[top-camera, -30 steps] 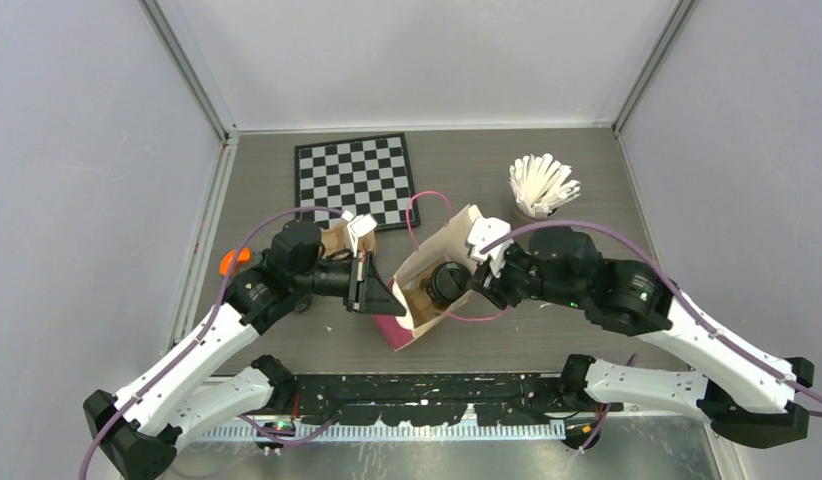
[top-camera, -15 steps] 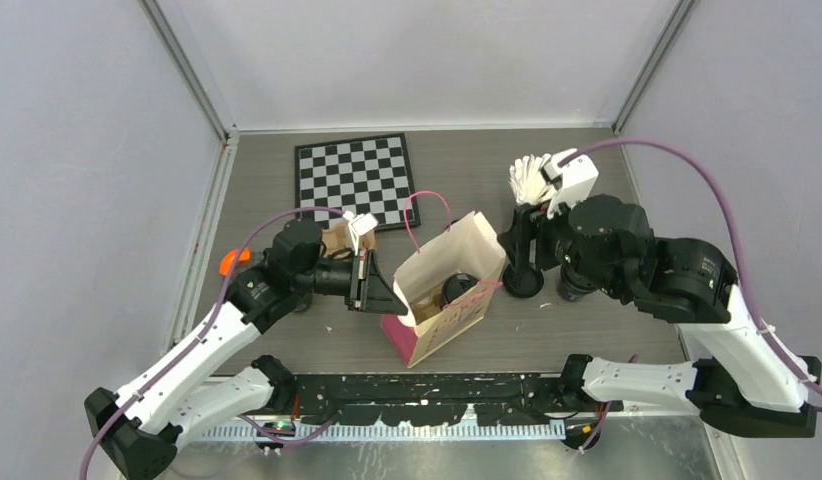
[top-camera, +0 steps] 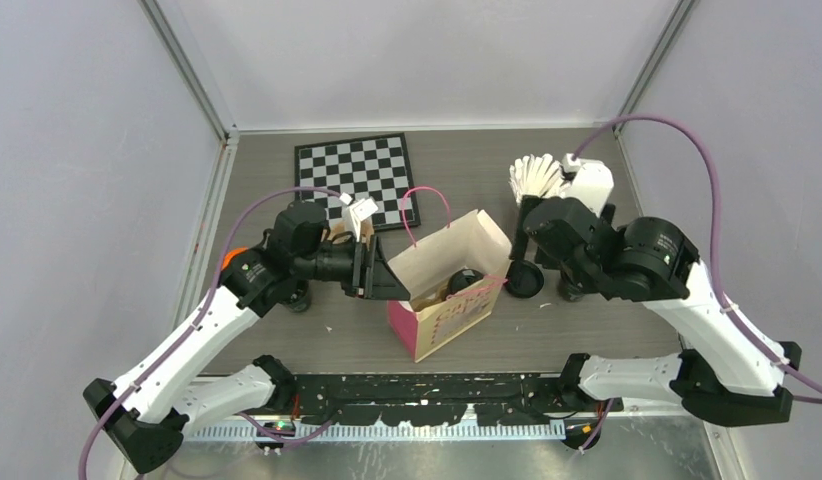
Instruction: Pack the takeout coffee
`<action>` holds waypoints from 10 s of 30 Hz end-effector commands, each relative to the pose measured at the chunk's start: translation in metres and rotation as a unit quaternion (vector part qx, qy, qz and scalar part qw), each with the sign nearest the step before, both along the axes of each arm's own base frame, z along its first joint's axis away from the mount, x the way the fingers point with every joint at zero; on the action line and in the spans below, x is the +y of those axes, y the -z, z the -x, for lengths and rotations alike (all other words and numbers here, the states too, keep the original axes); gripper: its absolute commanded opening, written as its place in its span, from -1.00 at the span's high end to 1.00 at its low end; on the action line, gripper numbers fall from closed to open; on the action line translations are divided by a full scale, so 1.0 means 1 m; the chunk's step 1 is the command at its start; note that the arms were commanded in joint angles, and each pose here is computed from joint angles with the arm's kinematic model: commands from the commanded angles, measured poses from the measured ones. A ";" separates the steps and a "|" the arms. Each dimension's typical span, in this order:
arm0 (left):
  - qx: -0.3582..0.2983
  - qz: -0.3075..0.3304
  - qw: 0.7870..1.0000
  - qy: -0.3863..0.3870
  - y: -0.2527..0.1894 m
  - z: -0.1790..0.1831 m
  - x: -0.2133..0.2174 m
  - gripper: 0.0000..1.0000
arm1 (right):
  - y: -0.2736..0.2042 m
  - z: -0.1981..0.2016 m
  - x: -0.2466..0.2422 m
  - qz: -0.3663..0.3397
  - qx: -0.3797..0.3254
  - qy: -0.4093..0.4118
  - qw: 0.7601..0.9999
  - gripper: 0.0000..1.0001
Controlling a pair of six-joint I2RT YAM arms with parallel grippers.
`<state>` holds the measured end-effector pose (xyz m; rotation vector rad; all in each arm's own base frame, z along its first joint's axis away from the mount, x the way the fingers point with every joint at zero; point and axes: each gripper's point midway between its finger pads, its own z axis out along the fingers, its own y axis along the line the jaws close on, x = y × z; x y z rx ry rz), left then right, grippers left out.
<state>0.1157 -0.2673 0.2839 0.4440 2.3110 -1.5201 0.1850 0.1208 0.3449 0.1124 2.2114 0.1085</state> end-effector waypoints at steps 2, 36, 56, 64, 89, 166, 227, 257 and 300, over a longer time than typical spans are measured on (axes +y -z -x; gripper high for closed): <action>-0.073 -0.051 0.996 -0.010 -0.003 -0.006 0.017 -0.20 | 0.018 0.004 -0.067 -0.020 -0.047 0.144 0.988 -0.87; -0.110 -0.127 0.985 -0.043 -0.001 0.010 0.060 -0.99 | 0.175 -0.051 -0.160 0.006 -0.075 0.392 0.917 -0.94; -0.157 -0.165 0.974 -0.015 0.005 0.013 0.062 -0.99 | 0.208 -0.051 -0.162 0.025 -0.041 0.405 0.913 -0.91; -0.161 -0.171 0.972 -0.016 0.007 0.013 0.065 -0.99 | 0.217 -0.054 -0.161 0.024 -0.020 0.404 0.914 -0.92; -0.191 -0.191 0.963 -0.023 0.005 0.007 0.071 -0.99 | 0.223 -0.057 -0.165 0.023 -0.009 0.414 0.910 -0.77; -0.020 -0.171 0.970 -0.172 -0.003 -0.030 0.034 1.00 | 0.004 0.009 -0.093 -0.062 -0.030 0.057 0.996 -0.27; -0.049 -0.053 0.994 -0.082 -0.058 -0.078 0.018 0.37 | -0.003 0.017 0.090 0.020 -0.032 -0.421 0.906 -0.23; 0.011 -0.025 0.997 -0.068 -0.017 -0.074 0.022 0.55 | 0.018 0.039 0.161 0.110 -0.118 -0.543 0.824 -0.20; -0.182 0.068 0.981 0.023 -0.039 -0.066 0.013 1.00 | 0.052 0.029 0.146 0.226 -0.163 -0.557 0.783 -0.20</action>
